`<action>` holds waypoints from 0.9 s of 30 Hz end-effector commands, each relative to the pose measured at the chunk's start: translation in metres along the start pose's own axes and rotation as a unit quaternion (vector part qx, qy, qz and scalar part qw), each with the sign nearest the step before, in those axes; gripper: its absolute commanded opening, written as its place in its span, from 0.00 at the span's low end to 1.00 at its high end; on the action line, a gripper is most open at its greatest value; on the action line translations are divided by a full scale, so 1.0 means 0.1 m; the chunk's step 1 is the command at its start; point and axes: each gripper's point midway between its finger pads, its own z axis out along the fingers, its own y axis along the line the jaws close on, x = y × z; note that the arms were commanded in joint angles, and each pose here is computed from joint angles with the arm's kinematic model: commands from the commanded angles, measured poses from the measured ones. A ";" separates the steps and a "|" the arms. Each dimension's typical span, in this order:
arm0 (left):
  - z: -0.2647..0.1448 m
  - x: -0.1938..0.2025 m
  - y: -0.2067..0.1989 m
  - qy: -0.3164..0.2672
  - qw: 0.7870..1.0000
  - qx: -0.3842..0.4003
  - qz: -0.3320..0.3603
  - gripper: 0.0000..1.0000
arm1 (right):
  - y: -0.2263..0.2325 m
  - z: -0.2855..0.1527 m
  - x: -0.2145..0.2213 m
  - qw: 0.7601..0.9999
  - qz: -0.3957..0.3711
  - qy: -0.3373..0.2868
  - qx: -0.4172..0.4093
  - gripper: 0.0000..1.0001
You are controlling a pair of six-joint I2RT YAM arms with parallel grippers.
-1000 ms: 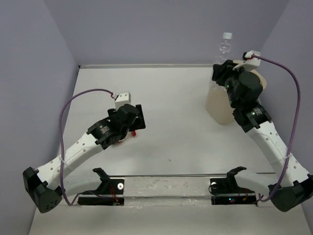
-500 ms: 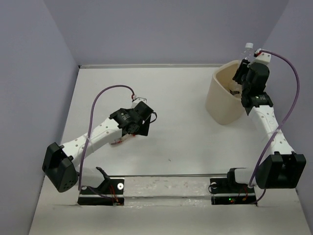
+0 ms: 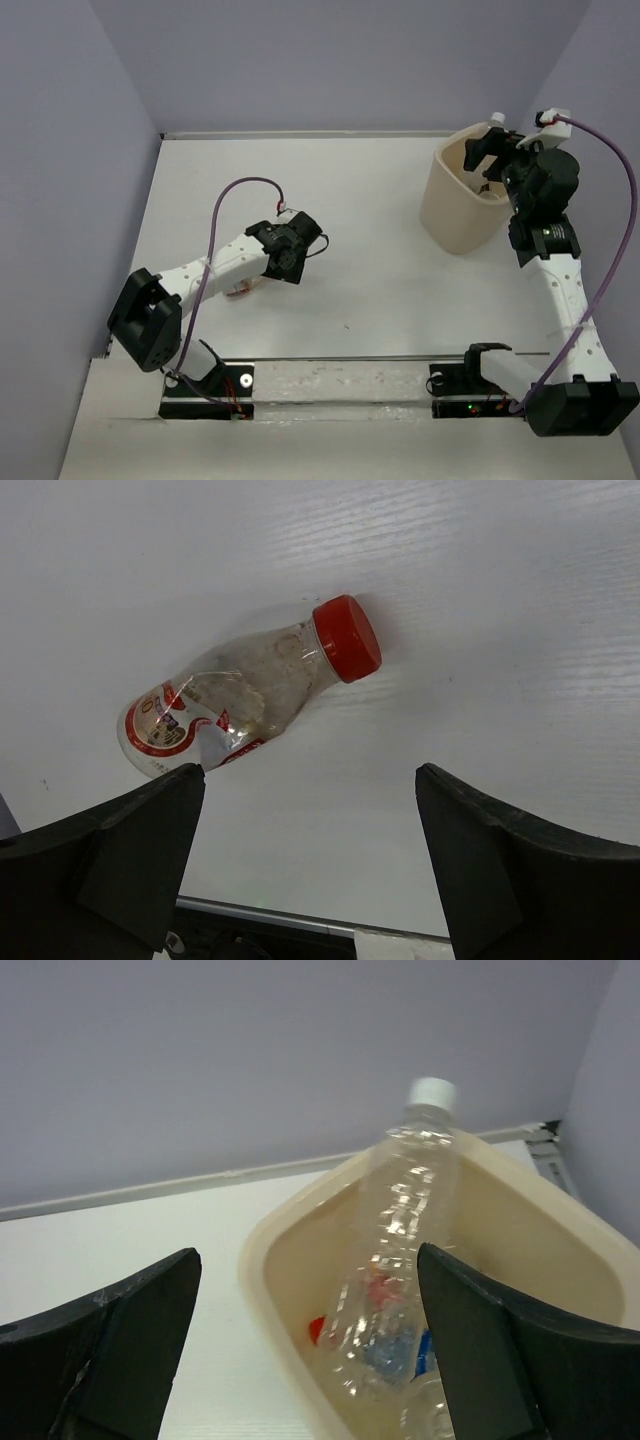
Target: Put the plastic bottles in the bin
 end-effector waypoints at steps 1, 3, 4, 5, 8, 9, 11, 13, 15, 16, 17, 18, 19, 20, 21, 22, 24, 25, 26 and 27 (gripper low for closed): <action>0.11 0.05 0.17 0.013 0.998 -0.053 0.000 0.99 | 0.47 -0.28 0.03 0.992 0.060 0.004 -0.108 0.94; 0.15 0.06 0.18 0.020 0.998 -0.064 0.002 0.99 | 0.72 -0.45 0.01 0.985 0.072 -0.004 -0.157 0.93; 0.16 0.05 0.18 0.018 0.998 -0.066 0.000 0.99 | 0.81 -0.50 0.08 0.982 0.074 0.004 -0.175 0.93; 0.18 0.05 0.17 0.022 0.997 -0.067 0.003 0.99 | 0.89 -0.57 0.07 0.979 0.076 0.001 -0.188 0.93; 0.24 0.07 0.17 0.032 0.997 -0.073 0.006 0.99 | 1.07 -0.64 0.18 0.973 0.077 0.011 -0.216 0.93; 0.28 0.07 0.15 0.036 0.996 -0.075 0.009 0.99 | 1.09 -0.64 0.24 0.973 0.077 0.018 -0.219 0.93; 0.36 0.06 0.07 0.036 0.997 -0.065 0.018 0.99 | 1.12 -0.64 0.30 0.973 0.073 0.023 -0.220 0.93; 0.42 0.02 0.06 0.034 0.997 -0.069 0.020 0.99 | 1.16 -0.63 0.37 0.972 0.069 0.033 -0.223 0.93; 0.50 0.03 0.06 0.041 0.996 -0.074 0.033 0.99 | 1.16 -0.61 0.38 0.973 0.069 0.035 -0.219 0.93; 0.52 0.04 0.07 0.043 0.995 -0.079 0.036 0.99 | 1.16 -0.61 0.37 0.973 0.068 0.034 -0.220 0.93; 0.54 0.02 0.09 0.042 0.995 -0.086 0.037 0.99 | 1.16 -0.60 0.37 0.973 0.068 0.034 -0.220 0.93; 0.57 0.03 0.09 0.046 0.994 -0.089 0.045 0.99 | 1.16 -0.60 0.38 0.973 0.068 0.035 -0.219 0.93; 0.59 0.02 0.10 0.045 0.994 -0.092 0.046 0.99 | 1.19 -0.62 0.38 0.972 0.069 0.036 -0.224 0.93; 0.61 0.03 0.11 0.048 0.993 -0.096 0.049 0.99 | 1.18 -0.61 0.38 0.972 0.068 0.036 -0.223 0.93; 0.62 0.02 0.12 0.048 0.993 -0.098 0.049 0.99 | 1.18 -0.61 0.38 0.972 0.069 0.036 -0.222 0.93; 0.64 0.01 0.13 0.046 0.993 -0.100 0.050 0.99 | 1.18 -0.61 0.39 0.972 0.069 0.037 -0.223 0.93; 0.67 0.01 0.12 0.045 0.993 -0.101 0.048 0.96 | 1.18 -0.60 0.40 0.972 0.069 0.039 -0.222 0.93; 0.68 0.02 0.12 0.047 0.992 -0.102 0.049 0.95 | 1.18 -0.60 0.40 0.972 0.069 0.039 -0.222 0.93; 0.70 0.00 0.11 0.044 0.993 -0.101 0.048 0.92 | 1.18 -0.60 0.41 0.972 0.069 0.040 -0.223 0.93; 0.71 0.00 0.10 0.043 0.993 -0.100 0.047 0.87 | 1.22 -0.61 0.42 0.970 0.070 0.042 -0.228 0.93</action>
